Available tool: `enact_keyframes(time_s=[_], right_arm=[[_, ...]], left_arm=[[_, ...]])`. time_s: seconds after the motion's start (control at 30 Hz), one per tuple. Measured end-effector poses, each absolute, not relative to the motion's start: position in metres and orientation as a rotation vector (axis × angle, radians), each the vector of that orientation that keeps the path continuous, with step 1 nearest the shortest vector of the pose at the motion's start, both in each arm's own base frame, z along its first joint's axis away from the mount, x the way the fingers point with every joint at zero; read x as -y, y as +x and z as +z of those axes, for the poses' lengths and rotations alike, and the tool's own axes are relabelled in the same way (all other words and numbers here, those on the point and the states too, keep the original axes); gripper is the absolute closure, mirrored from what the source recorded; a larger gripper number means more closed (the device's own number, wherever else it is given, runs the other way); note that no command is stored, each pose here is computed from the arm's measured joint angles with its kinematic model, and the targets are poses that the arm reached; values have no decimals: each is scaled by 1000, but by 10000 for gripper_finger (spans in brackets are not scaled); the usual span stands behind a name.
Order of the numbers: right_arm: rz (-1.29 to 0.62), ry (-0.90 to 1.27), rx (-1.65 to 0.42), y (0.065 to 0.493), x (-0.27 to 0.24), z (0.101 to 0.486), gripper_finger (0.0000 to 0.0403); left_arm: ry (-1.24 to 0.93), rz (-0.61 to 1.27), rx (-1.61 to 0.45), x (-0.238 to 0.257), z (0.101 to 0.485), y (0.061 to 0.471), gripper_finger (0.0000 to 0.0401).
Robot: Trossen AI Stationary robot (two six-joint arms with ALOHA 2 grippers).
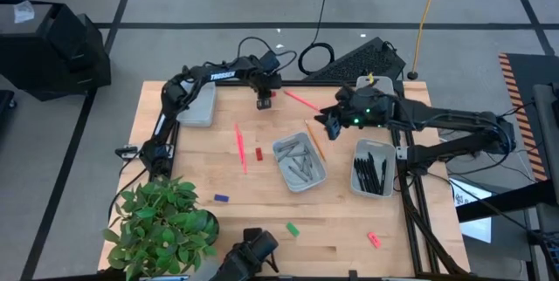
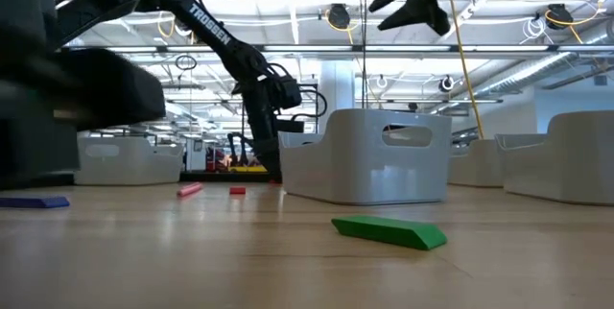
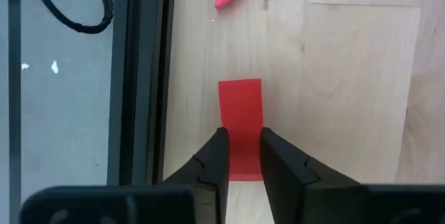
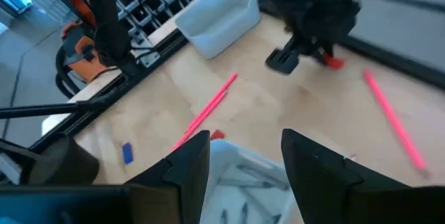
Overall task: Sort crayons/erasers/pens/pencils in bins
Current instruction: Put the red eraser into the top left gray bin
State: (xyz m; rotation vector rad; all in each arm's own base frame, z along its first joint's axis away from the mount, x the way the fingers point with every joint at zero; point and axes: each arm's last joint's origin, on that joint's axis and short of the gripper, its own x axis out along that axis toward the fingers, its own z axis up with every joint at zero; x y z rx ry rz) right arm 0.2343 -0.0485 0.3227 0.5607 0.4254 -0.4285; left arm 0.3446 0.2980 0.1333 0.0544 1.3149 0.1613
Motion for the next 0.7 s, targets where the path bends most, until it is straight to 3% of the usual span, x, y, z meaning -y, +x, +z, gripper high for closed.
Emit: enact_keyframes(time_s=[0.3, 0.53, 0.7], right_arm=[[-460, 336, -483, 222, 68, 324, 232], [-494, 231, -550, 215, 83, 312, 232], [-487, 183, -599, 213, 85, 301, 232]], left_arm=[[2, 228, -1336, -269, 166, 350, 328], [-147, 270, -1382, -241, 198, 343, 327], [-308, 399, -1405, -228, 225, 328, 327]])
